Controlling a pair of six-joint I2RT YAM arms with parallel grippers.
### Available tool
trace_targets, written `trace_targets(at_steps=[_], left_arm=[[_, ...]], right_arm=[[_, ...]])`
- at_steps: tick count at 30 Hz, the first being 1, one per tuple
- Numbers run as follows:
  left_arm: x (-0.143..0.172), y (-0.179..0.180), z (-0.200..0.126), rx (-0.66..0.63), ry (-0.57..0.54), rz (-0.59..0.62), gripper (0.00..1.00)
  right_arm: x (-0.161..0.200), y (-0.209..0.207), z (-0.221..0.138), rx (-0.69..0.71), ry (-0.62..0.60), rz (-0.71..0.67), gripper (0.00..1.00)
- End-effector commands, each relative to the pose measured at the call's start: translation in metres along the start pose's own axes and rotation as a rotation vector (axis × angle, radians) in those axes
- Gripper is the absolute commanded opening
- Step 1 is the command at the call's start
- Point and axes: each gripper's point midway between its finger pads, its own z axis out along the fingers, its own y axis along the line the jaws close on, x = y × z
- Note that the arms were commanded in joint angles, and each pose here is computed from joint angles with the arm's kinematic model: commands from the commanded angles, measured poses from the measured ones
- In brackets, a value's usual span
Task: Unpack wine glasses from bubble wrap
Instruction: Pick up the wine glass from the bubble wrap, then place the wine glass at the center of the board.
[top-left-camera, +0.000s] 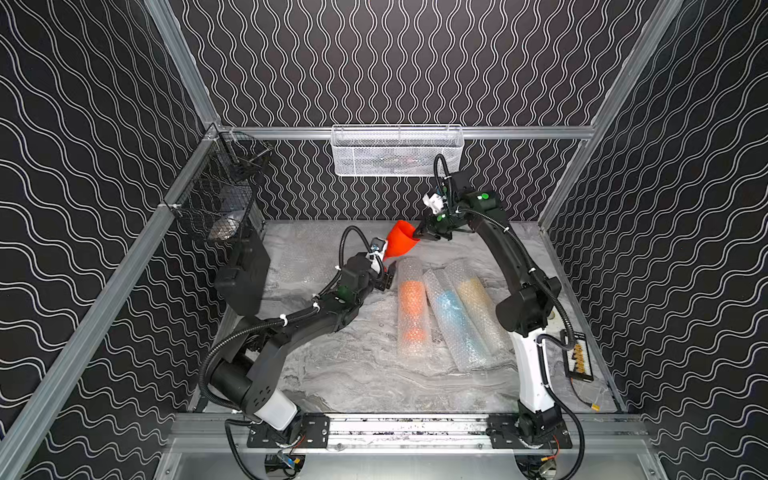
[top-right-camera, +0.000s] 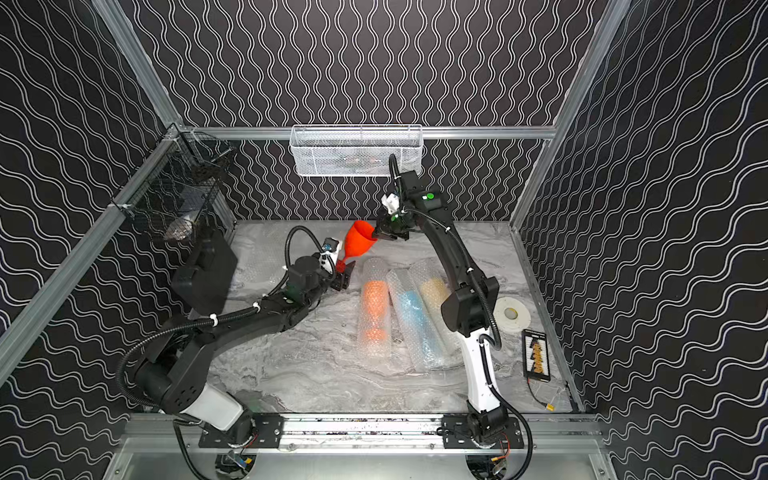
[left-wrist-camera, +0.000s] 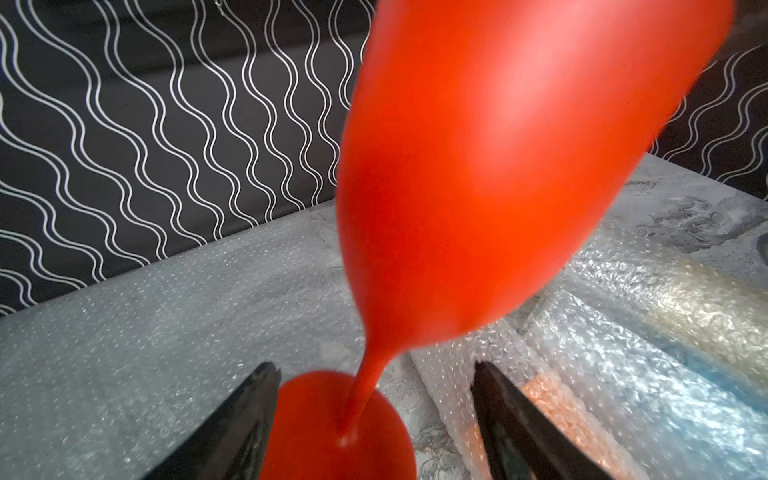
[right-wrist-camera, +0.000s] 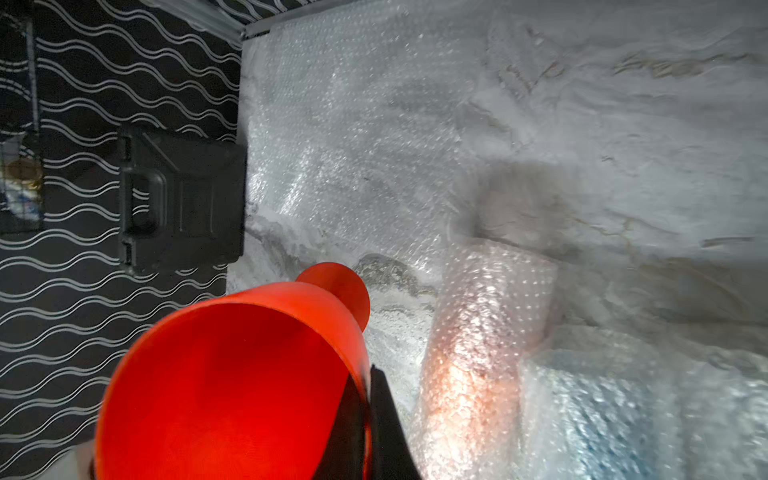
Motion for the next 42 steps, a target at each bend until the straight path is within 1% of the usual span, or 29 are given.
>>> trace_targets(at_steps=[1,4,8,10,14,19,21,24,27,32,42], left_arm=[[0.000,0.007,-0.006,-0.038,0.013,-0.106,0.78],[0.006,0.005,-0.010,-0.027,0.033,-0.194,0.78],[0.019,-0.001,-0.016,0.006,0.098,-0.288,0.78],[0.029,-0.003,-0.020,0.011,0.137,-0.317,0.78],[0.041,-0.002,-0.033,0.012,0.167,-0.342,0.78],[0.048,-0.001,-0.039,0.006,0.191,-0.339,0.78],[0.047,-0.002,-0.039,0.011,0.195,-0.333,0.78],[0.047,-0.001,-0.039,0.005,0.208,-0.322,0.78],[0.048,-0.002,-0.040,0.004,0.213,-0.318,0.78],[0.048,-0.003,-0.037,0.010,0.216,-0.309,0.78],[0.047,-0.003,-0.032,0.011,0.222,-0.300,0.78]], right_arm=[[-0.022,-0.014,-0.006,0.113,-0.110,-0.025,0.00],[-0.034,-0.029,-0.005,0.192,-0.161,-0.037,0.00],[-0.050,-0.049,0.000,0.296,-0.223,-0.061,0.00],[-0.057,-0.057,0.004,0.340,-0.245,-0.085,0.00],[-0.072,-0.068,0.013,0.395,-0.295,-0.142,0.00],[-0.092,-0.067,0.027,0.362,-0.365,-0.176,0.00],[-0.101,-0.067,0.030,0.366,-0.402,-0.180,0.00],[-0.108,-0.075,0.035,0.399,-0.423,-0.179,0.00],[-0.109,-0.085,0.044,0.420,-0.425,-0.166,0.00],[-0.104,-0.094,0.060,0.418,-0.401,-0.139,0.00],[-0.105,-0.102,0.072,0.427,-0.401,-0.144,0.01]])
